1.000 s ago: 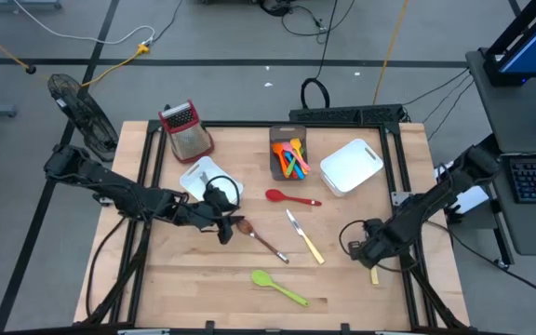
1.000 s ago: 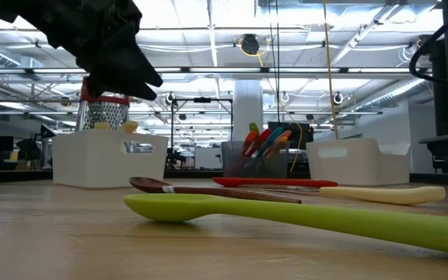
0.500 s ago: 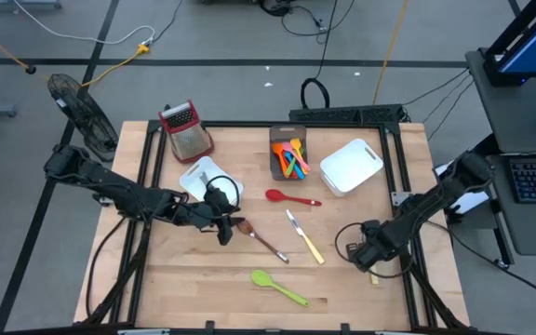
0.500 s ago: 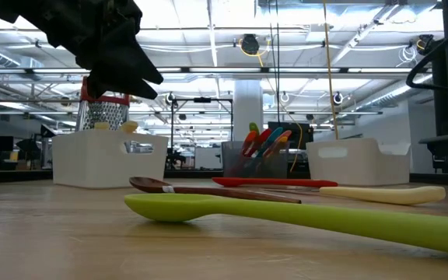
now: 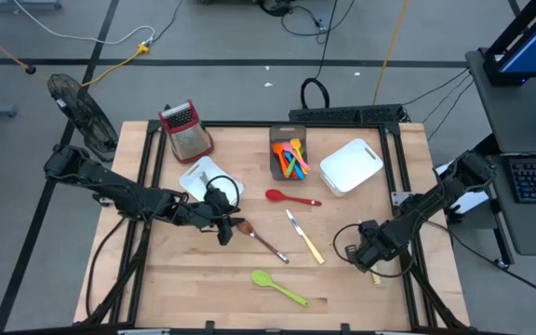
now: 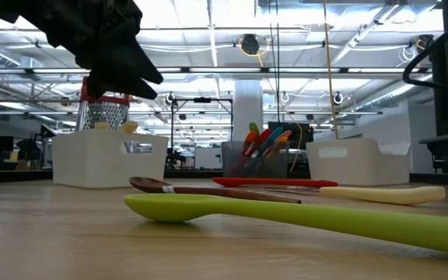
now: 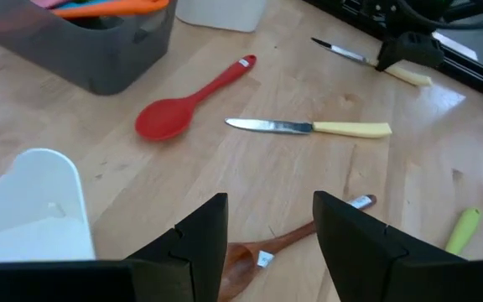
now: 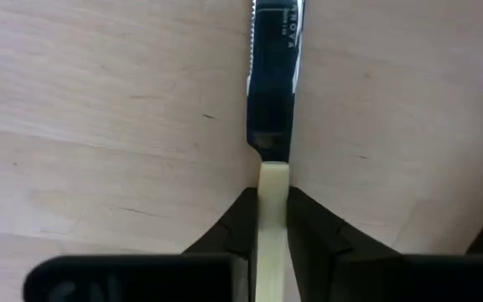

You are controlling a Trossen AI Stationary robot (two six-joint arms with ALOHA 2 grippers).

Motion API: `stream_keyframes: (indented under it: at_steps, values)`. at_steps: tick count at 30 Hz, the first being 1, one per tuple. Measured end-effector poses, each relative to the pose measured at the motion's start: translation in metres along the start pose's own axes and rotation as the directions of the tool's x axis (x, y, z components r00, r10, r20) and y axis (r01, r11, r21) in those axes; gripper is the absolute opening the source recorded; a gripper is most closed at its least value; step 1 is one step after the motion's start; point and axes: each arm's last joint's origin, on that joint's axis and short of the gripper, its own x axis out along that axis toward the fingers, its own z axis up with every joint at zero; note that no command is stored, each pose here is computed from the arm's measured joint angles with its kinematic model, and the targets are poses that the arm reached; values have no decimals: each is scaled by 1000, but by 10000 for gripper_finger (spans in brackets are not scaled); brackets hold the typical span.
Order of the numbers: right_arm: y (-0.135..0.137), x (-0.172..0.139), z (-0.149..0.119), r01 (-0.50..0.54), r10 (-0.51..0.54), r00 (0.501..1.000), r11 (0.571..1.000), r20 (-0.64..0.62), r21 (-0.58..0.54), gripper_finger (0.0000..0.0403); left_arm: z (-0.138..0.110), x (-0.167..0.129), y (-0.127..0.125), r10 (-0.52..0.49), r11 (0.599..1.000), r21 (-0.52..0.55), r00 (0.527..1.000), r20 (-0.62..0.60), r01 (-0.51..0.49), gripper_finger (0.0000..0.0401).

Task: Pick & Place Kitchen Items
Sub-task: Put the yellow table knife into the left white bin

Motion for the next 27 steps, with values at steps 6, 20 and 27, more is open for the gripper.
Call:
stream_keyframes:
  at_steps: [6, 20, 27]
  values:
    - [-3, -15, 1, -130, 131, 991, 991, 14, -41, 33, -1, 0, -1, -28, 1000, 0, 999, -22, 28, 179]
    - [12, -66, -2, -646, 665, 745, 736, 41, -202, 33, 5, 0, -5, -73, 996, -41, 997, 27, 74, 179]
    - [30, -84, 8, -762, 812, 578, 574, 86, -300, 33, 15, -2, -13, -177, 977, -101, 978, 112, 188, 179]
